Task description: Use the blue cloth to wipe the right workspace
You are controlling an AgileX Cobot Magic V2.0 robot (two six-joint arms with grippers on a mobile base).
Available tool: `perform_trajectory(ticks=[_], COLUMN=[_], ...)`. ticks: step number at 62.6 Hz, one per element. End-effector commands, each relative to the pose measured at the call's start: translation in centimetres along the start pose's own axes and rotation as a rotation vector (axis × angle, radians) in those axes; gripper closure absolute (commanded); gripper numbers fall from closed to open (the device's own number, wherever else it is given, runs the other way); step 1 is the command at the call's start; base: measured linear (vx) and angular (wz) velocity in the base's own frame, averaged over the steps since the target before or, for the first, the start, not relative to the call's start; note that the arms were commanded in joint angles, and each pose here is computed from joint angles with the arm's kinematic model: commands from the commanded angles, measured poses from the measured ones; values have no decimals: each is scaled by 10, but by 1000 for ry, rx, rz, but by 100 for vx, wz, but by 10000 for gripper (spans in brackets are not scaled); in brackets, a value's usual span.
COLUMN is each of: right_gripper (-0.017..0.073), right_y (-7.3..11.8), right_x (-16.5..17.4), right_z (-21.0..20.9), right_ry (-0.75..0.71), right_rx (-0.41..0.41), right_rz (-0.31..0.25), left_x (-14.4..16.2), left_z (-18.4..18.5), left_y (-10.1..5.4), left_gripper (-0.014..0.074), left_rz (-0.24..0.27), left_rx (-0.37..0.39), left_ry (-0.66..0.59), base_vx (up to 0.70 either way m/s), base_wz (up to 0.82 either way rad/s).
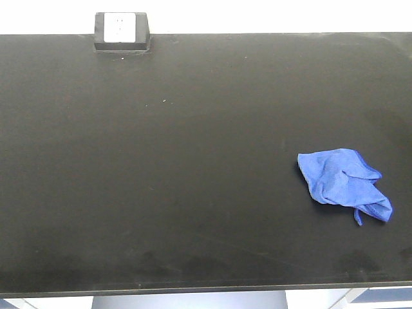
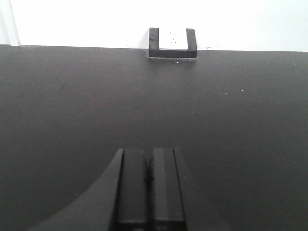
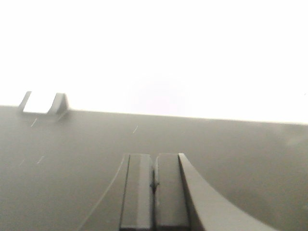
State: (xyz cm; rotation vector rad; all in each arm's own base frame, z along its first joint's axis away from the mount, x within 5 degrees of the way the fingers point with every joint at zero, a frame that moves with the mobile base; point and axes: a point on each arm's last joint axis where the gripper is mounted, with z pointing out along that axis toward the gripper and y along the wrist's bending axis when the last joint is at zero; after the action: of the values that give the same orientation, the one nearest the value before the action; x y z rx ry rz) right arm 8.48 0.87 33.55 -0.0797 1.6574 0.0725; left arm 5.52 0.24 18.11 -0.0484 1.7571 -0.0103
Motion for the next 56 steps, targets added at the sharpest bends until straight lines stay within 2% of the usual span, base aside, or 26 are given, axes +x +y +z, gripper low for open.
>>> perform_trajectory(ticks=[1, 10, 14, 22, 37, 56], right_gripper=[570, 568, 567, 567, 567, 567], right_y=[-6, -7, -6, -4, -2, -3], right_x=[-3, 16, 24, 36, 46, 44], right_z=[3, 8, 10, 12, 12, 12], right_ry=[-146, -104, -65, 16, 80, 58], right_rx=[60, 66, 56, 35, 17, 24], right_rz=[-11, -4, 27, 49, 49, 42], left_x=[2, 2, 2, 2, 2, 2], left_z=[1, 1, 1, 1, 1, 1], left_y=[-1, -1, -1, -1, -1, -1], left_gripper=[599, 599, 599, 599, 599, 599], left_rz=[-6, -6, -6, -6, -6, -6], left_rx=[19, 19, 19, 19, 19, 19], left_ry=[-64, -64, -64, -64, -64, -64], base_vx=[0, 0, 0, 0, 0, 0], base_wz=[0, 0, 0, 0, 0, 0])
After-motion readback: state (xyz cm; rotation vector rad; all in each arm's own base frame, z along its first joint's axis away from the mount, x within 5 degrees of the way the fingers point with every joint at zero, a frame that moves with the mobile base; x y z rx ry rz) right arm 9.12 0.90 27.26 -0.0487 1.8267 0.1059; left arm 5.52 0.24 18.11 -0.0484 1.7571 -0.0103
